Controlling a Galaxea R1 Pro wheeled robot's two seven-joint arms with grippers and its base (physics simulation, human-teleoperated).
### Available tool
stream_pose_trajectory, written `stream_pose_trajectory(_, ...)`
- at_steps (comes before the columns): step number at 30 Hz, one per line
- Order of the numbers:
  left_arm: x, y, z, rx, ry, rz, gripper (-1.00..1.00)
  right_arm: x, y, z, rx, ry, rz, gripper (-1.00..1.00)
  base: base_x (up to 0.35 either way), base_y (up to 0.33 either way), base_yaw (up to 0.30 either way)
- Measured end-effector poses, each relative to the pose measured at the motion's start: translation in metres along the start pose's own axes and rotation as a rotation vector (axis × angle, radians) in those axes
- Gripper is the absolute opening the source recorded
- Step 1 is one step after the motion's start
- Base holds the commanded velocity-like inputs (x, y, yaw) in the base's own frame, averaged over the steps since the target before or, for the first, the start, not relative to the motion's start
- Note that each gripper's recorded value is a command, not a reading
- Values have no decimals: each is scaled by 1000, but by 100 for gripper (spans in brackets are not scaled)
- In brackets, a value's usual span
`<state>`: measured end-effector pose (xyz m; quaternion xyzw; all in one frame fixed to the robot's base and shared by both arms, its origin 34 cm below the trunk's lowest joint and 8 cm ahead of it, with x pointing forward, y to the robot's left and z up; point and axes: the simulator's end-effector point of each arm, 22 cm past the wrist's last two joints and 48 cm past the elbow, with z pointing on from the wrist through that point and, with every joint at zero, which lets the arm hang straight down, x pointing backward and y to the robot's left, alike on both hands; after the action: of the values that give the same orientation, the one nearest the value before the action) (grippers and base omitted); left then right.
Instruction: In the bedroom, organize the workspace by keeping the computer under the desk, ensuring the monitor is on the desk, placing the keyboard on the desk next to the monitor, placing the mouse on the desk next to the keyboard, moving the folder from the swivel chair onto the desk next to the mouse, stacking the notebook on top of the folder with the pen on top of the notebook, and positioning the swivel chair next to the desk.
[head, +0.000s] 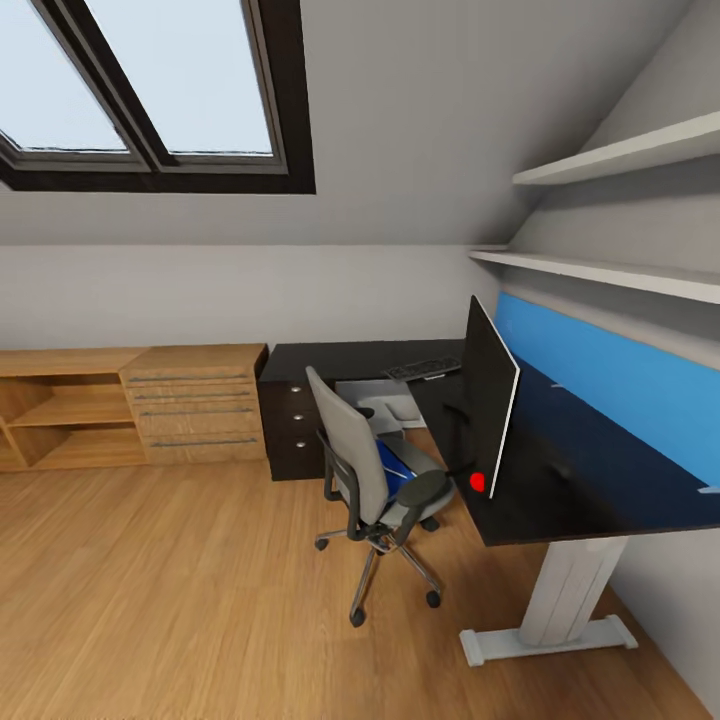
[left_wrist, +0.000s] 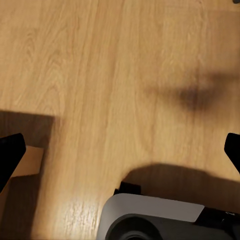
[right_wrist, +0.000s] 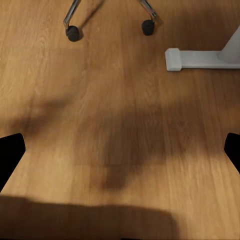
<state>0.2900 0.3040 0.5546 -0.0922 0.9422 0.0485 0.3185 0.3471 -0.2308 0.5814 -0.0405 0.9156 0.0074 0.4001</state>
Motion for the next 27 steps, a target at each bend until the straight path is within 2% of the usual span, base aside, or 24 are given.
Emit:
stream_pose_trajectory(5, 9, -1, 6, 1, 20, 1, 100, 5, -1, 5, 1, 0, -1, 100, 0, 0, 2)
stream_pose_trajectory(6, 27, -8, 5, 7, 96, -10, 100, 7, -8, 6, 8, 3, -7, 100, 0, 0, 0)
stream_pose_trajectory(9, 36, -22, 7, 21, 118, -23, 100, 11, -17, 9, 17, 7, -16, 100, 0, 0, 0)
stream_pose_trajectory(13, 42, -23, 11, 22, 125, -25, 100, 15, -25, 13, 25, 6, -25, 100, 0, 0, 0)
stream_pose_trajectory(14, 43, -23, 12, 20, 127, -26, 100, 17, -33, 14, 34, 6, -31, 100, 0, 0, 0)
stream_pose_trajectory(15, 43, -20, 14, 12, 124, -35, 100, 20, -54, 13, 57, 11, -48, 100, 0, 0, 0)
stream_pose_trajectory(17, 44, -19, 16, 7, 123, -43, 100, 23, -55, 15, 54, 14, -56, 100, 0, 0, 0)
stream_pose_trajectory(20, -4, -21, 38, 8, 14, -65, 100, 23, -60, 19, 60, 6, -59, 100, 0, 0, 0)
stream_pose_trajectory(21, -11, -22, 41, 11, 2, -68, 100, 24, -60, 20, 60, 5, -60, 100, 0, 0, 0)
stream_pose_trajectory(24, -33, -30, 54, 25, -15, -77, 100, 26, -60, 23, 60, 2, -60, 100, 0, 0, 0)
stream_pose_trajectory(25, -46, -35, 60, 33, -11, -81, 100, 26, -60, 25, 60, 0, -60, 100, 0, 0, 0)
stream_pose_trajectory(26, -68, -46, 67, 39, 18, -90, 100, 21, -58, 29, 59, -15, -58, 100, 0, 0, 0)
stream_pose_trajectory(27, -80, -50, 70, 40, 14, -94, 100, 20, -58, 31, 59, -21, -57, 100, 0, 0, 0)
